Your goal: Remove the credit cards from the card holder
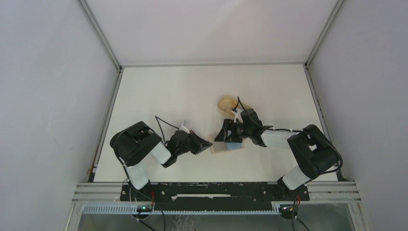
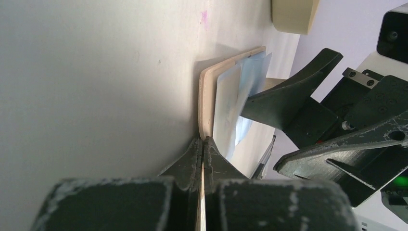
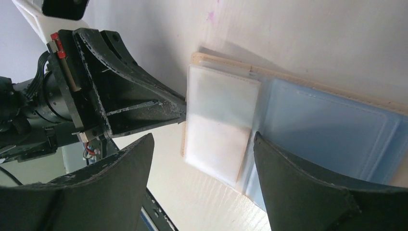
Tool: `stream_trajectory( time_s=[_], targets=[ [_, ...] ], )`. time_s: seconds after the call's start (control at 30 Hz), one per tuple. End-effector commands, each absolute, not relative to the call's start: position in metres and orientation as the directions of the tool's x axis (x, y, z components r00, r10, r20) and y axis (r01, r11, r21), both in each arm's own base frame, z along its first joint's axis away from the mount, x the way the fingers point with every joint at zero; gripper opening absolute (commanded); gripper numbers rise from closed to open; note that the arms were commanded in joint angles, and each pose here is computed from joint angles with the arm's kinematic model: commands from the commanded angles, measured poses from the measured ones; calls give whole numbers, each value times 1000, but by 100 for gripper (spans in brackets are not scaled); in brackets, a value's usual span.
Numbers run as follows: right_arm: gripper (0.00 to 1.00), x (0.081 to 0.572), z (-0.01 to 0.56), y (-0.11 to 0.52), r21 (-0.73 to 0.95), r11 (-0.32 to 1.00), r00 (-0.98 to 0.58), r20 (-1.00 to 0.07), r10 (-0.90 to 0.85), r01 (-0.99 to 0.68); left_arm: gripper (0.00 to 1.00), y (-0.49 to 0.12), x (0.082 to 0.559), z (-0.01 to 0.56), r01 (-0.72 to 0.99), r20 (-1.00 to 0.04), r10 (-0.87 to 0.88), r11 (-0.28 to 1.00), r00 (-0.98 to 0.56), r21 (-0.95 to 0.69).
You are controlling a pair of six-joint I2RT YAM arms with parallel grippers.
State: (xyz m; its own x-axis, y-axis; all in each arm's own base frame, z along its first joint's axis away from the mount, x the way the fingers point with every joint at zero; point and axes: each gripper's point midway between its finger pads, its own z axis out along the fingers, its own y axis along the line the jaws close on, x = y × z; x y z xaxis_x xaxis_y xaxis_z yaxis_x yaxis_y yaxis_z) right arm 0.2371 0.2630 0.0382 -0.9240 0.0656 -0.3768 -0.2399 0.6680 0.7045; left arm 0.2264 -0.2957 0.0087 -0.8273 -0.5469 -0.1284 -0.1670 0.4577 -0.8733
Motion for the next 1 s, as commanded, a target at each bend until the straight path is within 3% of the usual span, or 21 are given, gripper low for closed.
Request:
stream_trajectory(
  time_s=[0.0,0.6,0.97],
  targets=[
    [85,256,32,255,656,712,-894,-439,92,-249,0,-241,180,-72,-341,-95,-513,686,-853,-642],
    [88,241,-5,230,505,851,-902,-421,101,-141,0,-241,180,-71,-339,-99,-508,694,-855,-635],
    [88,231,0,244,470,861,-896,-442,38,-195,0,-242,181,-70,-338,-101,-509,695,-855,-635]
  ],
)
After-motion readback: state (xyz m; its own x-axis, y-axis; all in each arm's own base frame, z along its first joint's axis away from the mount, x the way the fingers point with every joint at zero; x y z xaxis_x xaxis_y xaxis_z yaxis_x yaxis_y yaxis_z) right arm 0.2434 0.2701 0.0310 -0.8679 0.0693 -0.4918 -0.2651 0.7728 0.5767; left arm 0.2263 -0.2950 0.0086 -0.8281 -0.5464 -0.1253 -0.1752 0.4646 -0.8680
